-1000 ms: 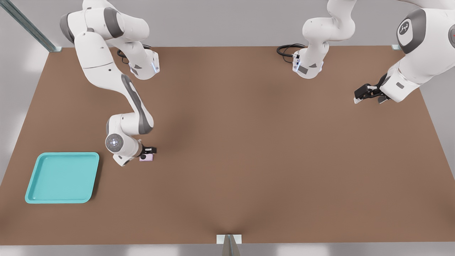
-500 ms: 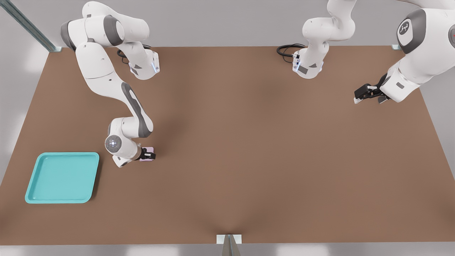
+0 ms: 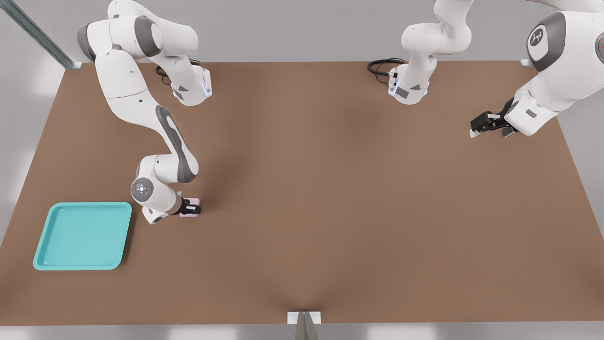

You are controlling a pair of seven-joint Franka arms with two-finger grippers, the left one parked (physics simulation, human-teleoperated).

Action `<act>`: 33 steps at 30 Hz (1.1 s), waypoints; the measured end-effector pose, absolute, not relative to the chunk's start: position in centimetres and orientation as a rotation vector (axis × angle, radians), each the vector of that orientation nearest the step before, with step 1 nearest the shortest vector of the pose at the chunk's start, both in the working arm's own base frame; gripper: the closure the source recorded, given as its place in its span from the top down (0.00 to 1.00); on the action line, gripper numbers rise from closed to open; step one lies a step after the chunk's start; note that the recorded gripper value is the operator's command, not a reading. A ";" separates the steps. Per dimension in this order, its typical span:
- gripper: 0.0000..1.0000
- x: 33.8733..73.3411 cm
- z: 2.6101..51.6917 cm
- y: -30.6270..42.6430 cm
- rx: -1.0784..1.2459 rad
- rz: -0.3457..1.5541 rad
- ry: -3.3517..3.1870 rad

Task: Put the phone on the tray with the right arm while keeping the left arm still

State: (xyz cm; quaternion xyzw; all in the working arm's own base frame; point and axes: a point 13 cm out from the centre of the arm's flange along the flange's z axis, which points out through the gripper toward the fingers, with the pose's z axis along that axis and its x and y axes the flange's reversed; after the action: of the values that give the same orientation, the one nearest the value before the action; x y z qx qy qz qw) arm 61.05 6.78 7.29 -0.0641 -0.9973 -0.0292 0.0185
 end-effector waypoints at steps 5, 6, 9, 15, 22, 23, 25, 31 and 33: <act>0.76 64.7 10.7 -1.4 -0.316 -0.094 -3.122; 0.76 65.0 11.1 -3.9 -0.340 -0.084 -3.126; 0.76 66.0 12.7 -11.4 -0.394 -0.053 -3.151; 0.86 69.1 9.6 -21.6 -0.349 -0.028 -3.181; 1.00 72.9 21.0 -20.6 -0.077 0.024 -3.307; 1.00 73.9 26.4 -17.8 0.016 0.045 -3.357; 1.00 74.0 35.9 -9.6 0.236 0.067 -3.407; 1.00 65.4 49.1 3.0 0.491 0.106 -3.305; 1.00 63.3 48.7 3.1 0.458 0.106 -3.252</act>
State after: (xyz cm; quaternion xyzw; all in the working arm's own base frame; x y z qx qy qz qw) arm 63.27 3.10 48.69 0.1391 -0.9871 0.0321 -0.0718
